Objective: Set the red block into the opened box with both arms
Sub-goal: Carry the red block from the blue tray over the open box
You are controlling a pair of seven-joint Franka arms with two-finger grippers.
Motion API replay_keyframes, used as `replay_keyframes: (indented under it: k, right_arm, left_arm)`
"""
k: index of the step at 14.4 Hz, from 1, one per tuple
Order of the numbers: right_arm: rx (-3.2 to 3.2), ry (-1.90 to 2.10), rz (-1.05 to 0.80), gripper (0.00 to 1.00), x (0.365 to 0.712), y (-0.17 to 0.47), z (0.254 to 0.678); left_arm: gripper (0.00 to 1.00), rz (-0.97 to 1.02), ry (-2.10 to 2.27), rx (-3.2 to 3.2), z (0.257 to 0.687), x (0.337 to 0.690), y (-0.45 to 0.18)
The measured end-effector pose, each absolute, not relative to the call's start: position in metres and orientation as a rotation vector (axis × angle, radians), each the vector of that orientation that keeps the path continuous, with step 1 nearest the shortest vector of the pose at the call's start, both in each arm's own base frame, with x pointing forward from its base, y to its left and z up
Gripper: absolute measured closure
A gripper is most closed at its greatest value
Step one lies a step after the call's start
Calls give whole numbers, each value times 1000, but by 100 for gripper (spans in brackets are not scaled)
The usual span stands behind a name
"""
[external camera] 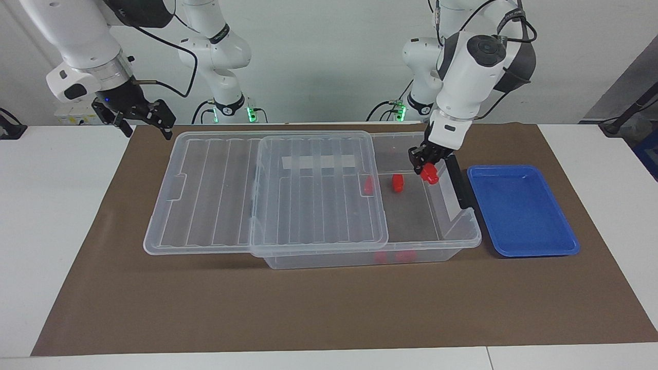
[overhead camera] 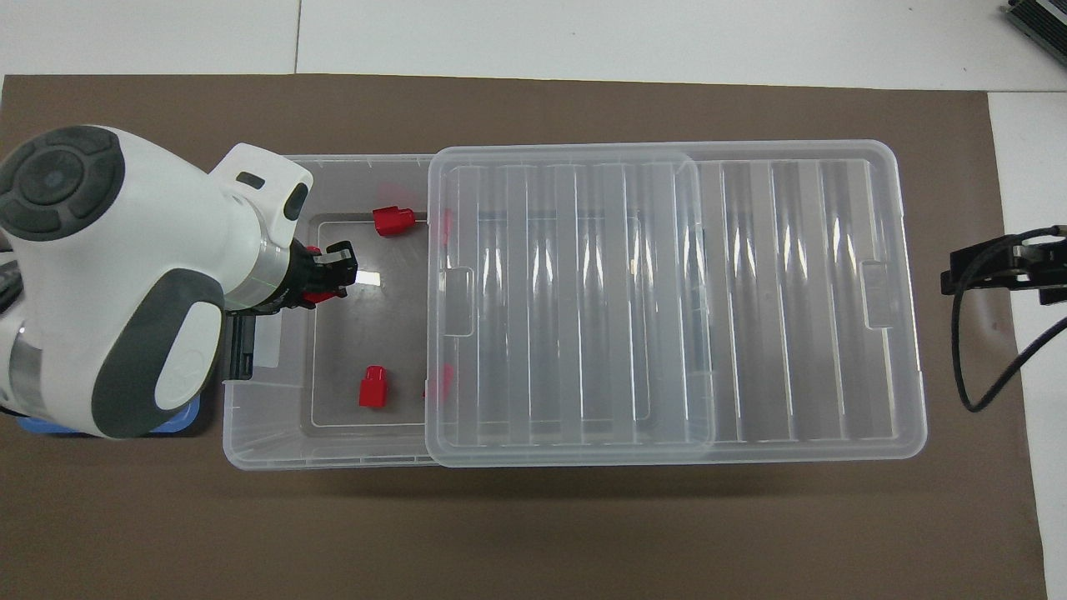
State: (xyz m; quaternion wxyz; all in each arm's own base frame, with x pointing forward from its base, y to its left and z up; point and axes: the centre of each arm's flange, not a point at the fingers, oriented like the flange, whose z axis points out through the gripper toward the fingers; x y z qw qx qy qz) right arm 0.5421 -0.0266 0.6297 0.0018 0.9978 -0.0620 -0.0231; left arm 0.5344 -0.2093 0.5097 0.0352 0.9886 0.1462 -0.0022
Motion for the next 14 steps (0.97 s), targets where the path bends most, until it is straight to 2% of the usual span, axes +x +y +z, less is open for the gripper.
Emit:
replay_keyframes:
  k: [3, 14]
  right_arm:
    - [3131, -194, -78, 0, 541, -27, 628]
    - [3130, -204, -86, 0, 539, -30, 626]
  left_arm:
    - [66, 17, 451, 3031, 477, 531, -210]
    - [66, 119, 441, 3014, 406, 519, -202]
